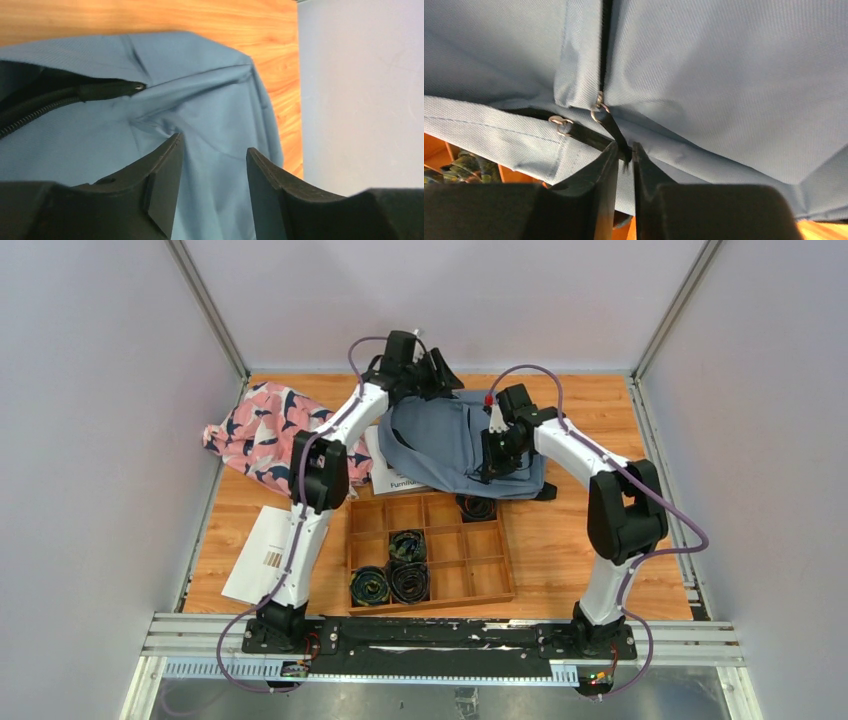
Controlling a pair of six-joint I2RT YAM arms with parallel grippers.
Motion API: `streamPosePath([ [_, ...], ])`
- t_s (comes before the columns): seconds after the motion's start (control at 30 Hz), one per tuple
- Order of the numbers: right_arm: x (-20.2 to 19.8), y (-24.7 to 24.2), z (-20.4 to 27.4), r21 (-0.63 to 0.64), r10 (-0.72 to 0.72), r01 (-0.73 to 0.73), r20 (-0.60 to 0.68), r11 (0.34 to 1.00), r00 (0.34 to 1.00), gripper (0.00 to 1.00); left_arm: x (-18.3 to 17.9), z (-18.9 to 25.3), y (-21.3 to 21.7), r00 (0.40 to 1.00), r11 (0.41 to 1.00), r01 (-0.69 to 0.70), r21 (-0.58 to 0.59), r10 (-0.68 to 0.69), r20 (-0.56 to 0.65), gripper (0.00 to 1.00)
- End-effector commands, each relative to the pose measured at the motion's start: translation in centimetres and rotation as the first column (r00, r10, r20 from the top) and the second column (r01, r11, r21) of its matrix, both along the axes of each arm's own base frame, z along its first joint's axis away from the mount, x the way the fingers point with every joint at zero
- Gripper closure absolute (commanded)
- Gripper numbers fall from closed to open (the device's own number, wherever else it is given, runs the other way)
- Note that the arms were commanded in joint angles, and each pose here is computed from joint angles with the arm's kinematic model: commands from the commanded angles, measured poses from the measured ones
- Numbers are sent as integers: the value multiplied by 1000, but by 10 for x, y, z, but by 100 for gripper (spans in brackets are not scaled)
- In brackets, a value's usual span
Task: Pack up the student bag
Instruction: Zip the student bag at the center of the board, then adjust the student bag at the center of the board.
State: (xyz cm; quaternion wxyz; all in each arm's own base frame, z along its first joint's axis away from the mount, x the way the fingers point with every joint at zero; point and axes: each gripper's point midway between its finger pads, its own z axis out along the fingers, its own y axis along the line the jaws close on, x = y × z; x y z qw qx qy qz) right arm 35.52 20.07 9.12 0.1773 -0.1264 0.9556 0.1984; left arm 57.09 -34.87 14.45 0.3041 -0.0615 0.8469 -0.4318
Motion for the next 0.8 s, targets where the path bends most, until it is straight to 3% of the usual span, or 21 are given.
streamPosePath([
  [0.0, -6, -12, 19, -41, -44, 44, 13, 998, 999, 70, -20, 102, 6, 974, 998, 58, 36, -65, 219, 46],
  [0.17, 0, -17, 47, -40, -82, 87, 95, 995, 992, 53, -55, 132, 25, 956, 990, 67, 120, -99, 275, 46],
  [0.43, 13, -12, 96, 35, -134, 129, 232, 991, 964, 51, -115, 135, 87, 956, 943, -14, 332, -85, 281, 46],
  [0.6, 30, 18, 108, 68, -94, 78, 266, 995, 959, 48, -149, 113, 132, 966, 902, -82, 424, -33, 257, 45],
  [0.77, 42, 57, 108, 78, -37, 16, 272, 997, 962, 46, -158, 88, 160, 978, 853, -105, 511, -3, 207, 38],
])
